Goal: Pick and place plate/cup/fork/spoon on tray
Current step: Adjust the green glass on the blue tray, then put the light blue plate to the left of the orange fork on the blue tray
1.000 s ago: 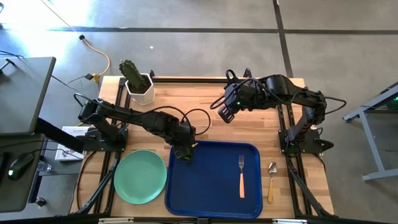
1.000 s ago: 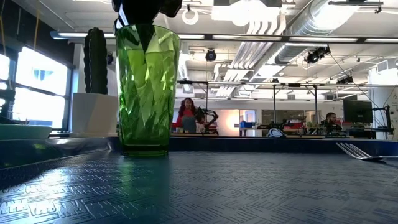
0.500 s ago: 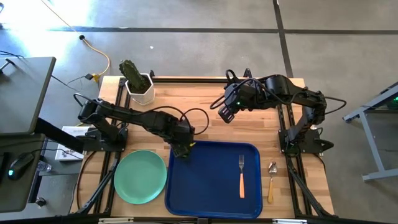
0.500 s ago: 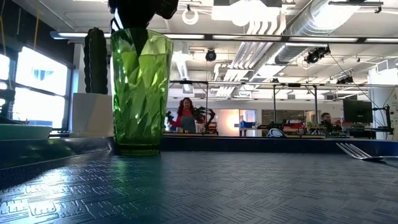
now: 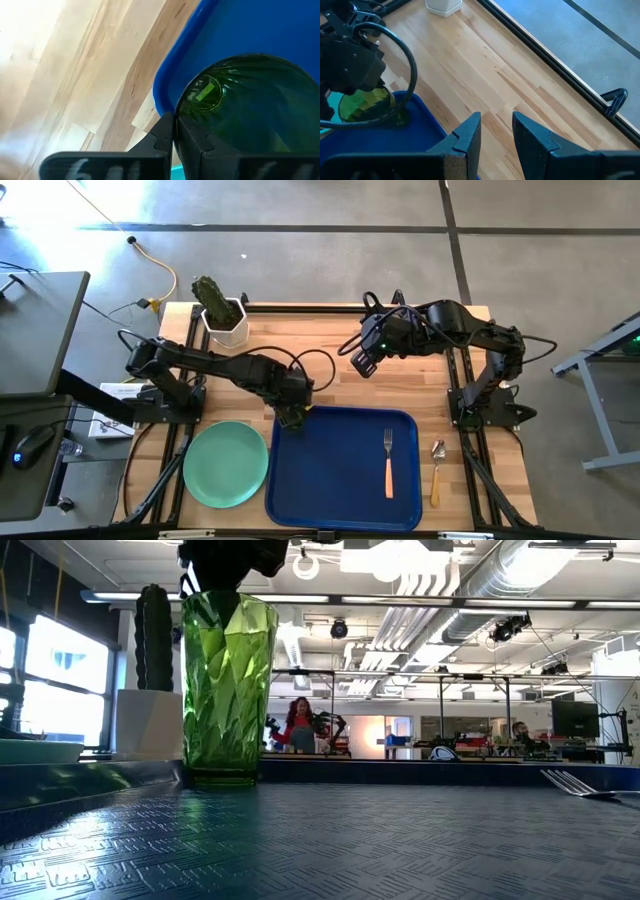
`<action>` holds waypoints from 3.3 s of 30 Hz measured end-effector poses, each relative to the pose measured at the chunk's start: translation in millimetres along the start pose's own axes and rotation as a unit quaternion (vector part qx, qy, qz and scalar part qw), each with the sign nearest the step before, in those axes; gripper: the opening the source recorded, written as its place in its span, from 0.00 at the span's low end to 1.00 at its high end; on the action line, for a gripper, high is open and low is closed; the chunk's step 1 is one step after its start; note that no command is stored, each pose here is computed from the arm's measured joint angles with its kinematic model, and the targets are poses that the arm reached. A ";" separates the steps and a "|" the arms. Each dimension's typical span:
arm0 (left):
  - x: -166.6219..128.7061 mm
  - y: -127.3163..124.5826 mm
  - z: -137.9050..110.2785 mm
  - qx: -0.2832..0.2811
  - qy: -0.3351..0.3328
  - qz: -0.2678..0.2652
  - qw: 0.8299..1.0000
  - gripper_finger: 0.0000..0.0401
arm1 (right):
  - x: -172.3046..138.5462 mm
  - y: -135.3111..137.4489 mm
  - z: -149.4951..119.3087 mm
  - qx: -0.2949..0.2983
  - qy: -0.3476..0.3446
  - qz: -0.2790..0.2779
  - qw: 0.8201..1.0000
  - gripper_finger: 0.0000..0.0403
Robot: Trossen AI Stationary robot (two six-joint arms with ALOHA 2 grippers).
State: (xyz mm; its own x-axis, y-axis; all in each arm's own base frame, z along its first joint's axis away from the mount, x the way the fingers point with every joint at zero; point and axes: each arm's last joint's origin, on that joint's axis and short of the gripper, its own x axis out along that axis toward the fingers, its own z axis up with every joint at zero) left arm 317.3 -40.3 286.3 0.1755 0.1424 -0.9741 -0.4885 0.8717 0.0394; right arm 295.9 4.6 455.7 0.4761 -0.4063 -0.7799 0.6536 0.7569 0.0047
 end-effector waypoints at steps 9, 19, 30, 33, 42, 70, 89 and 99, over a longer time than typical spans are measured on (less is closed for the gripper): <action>-9.2 4.3 -3.1 0.000 -0.006 -0.003 1.000 0.02 | -0.1 -0.5 0.3 0.000 -0.005 -0.006 1.000 0.26; -7.7 2.3 -2.3 -0.002 -0.004 -0.020 1.000 0.02 | -0.1 -0.5 0.3 -0.001 -0.005 -0.006 1.000 0.26; -7.6 2.3 -2.4 0.002 -0.003 -0.021 1.000 0.03 | -0.1 -0.5 0.3 -0.001 -0.004 -0.006 1.000 0.26; -7.6 2.3 -2.4 0.003 -0.003 -0.021 1.000 0.05 | -0.1 -0.5 0.3 -0.001 -0.004 -0.006 1.000 0.26; -7.6 2.1 -2.2 0.007 -0.004 -0.021 1.000 0.16 | -0.1 -0.5 0.2 -0.001 -0.004 -0.006 1.000 0.26; -34.0 0.9 7.0 0.023 -0.041 -0.046 0.998 0.24 | -0.1 -0.5 0.2 -0.002 -0.004 -0.005 1.000 0.26; -94.3 21.0 -25.6 0.047 0.006 -0.030 0.998 0.24 | -0.4 -0.9 -0.3 -0.003 -0.001 -0.006 1.000 0.26; -123.2 38.8 -68.5 0.045 -0.052 -0.039 0.997 0.24 | -0.4 0.2 -1.3 -0.003 0.015 0.014 1.000 0.26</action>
State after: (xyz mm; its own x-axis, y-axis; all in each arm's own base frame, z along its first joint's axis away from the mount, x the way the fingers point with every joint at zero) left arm 218.2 -56.1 392.6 0.2993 0.1154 -0.9471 -0.3919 0.9199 -0.0118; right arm 295.1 5.6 455.3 0.4771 -0.3693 -0.7975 0.6364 0.7710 0.0238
